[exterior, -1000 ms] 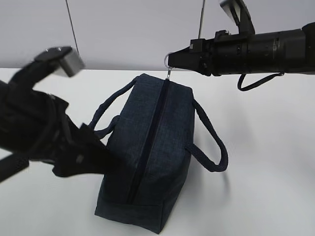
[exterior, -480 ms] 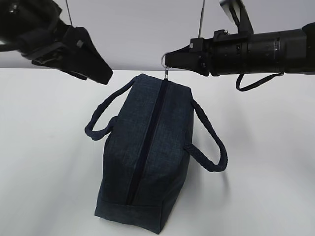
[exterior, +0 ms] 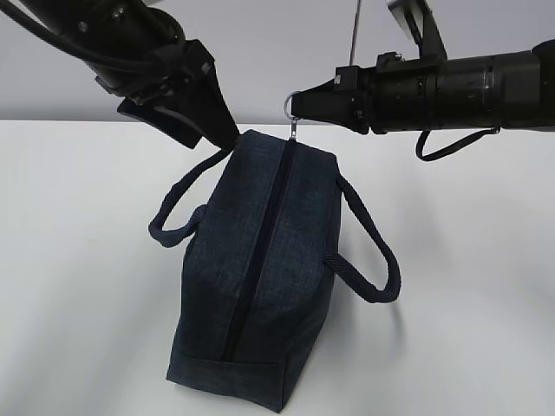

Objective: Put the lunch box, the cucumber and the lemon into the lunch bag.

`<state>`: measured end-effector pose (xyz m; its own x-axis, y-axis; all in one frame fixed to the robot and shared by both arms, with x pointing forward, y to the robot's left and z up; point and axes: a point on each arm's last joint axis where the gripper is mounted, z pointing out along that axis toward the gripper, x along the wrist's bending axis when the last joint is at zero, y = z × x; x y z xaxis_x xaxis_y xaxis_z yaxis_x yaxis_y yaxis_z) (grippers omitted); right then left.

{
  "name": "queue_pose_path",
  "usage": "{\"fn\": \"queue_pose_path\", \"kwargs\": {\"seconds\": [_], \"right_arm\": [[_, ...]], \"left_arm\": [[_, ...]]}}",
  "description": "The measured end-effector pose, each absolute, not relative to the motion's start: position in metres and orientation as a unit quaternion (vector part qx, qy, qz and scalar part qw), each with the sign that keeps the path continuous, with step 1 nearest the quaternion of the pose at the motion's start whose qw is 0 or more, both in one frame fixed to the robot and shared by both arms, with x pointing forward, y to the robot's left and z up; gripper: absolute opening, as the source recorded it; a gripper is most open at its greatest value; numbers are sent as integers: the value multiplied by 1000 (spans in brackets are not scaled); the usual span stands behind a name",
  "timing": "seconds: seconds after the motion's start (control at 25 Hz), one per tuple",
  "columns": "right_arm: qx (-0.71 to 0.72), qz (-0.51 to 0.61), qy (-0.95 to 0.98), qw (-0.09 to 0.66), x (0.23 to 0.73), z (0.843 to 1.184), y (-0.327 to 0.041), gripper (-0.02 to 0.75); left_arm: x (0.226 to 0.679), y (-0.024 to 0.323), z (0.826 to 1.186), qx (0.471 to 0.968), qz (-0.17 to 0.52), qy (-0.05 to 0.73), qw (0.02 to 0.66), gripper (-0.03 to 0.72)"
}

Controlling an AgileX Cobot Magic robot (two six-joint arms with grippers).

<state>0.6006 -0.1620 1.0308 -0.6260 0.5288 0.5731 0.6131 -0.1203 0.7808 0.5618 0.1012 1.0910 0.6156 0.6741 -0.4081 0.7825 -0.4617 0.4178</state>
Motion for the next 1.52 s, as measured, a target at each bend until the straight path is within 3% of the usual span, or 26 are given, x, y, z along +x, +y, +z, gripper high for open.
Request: {"fn": "queue_pose_path", "kwargs": {"seconds": [0.8, 0.92, 1.04, 1.12, 1.52], "right_arm": [[-431, -612, -662, 35, 601, 1031, -162, 0], [-431, -612, -662, 35, 601, 1031, -162, 0], [-431, -612, -662, 36, 601, 1031, -162, 0], [-431, -612, -662, 36, 601, 1031, -162, 0], [-436, -607, -664, 28, 602, 1029, -163, 0]], "left_arm": [[580, 90, 1046, 842, -144, 452, 256, 405], [580, 90, 1046, 842, -144, 452, 257, 303], [580, 89, 1047, 841, -145, 452, 259, 113], [580, 90, 1046, 845, -141, 451, 252, 29], [578, 91, 1045, 864, -137, 416, 248, -3]]}}
